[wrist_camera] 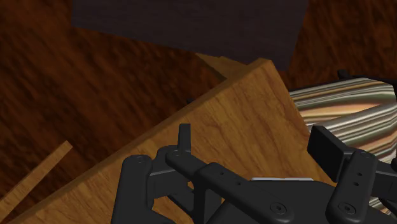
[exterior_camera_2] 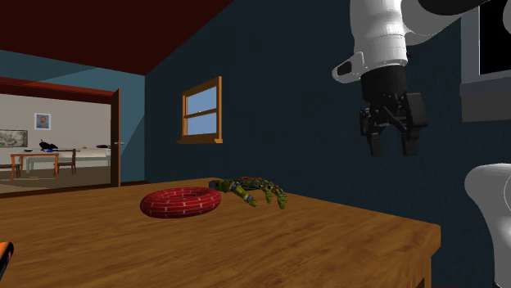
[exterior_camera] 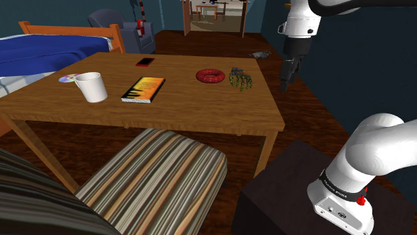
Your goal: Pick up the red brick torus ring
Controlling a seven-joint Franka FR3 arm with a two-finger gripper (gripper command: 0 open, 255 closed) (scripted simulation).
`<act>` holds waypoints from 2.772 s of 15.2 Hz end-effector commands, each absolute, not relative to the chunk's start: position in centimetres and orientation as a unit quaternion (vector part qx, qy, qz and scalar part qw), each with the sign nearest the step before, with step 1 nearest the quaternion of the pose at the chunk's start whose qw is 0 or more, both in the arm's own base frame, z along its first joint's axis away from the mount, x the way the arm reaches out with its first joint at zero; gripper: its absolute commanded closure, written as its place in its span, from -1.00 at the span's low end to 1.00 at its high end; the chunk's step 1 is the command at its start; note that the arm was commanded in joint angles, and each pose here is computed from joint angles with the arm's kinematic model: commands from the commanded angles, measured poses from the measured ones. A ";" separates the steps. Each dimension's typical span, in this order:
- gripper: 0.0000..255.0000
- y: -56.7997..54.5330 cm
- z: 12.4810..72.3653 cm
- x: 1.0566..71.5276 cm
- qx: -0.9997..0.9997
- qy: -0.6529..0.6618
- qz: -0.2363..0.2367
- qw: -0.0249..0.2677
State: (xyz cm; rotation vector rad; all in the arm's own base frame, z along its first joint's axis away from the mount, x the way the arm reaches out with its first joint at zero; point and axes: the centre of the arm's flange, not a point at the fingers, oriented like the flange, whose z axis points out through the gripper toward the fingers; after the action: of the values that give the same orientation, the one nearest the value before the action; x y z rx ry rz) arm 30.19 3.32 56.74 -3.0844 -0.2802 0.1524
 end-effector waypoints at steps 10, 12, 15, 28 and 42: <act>-1.00 4.3 54.9 41.7 -0.994 -0.099 0.042 0.032; -1.00 4.5 54.6 44.2 -0.993 -0.101 0.041 0.034; -1.00 4.9 54.0 48.1 -0.993 -0.104 0.038 0.038; -1.00 6.8 51.9 64.7 -0.991 -0.116 0.028 0.054; 1.00 7.4 47.4 68.7 -0.991 -0.119 0.026 0.058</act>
State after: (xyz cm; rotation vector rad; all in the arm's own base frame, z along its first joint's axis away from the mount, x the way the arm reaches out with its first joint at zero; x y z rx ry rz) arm 68.71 7.37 47.46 -3.0036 -0.3612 0.0788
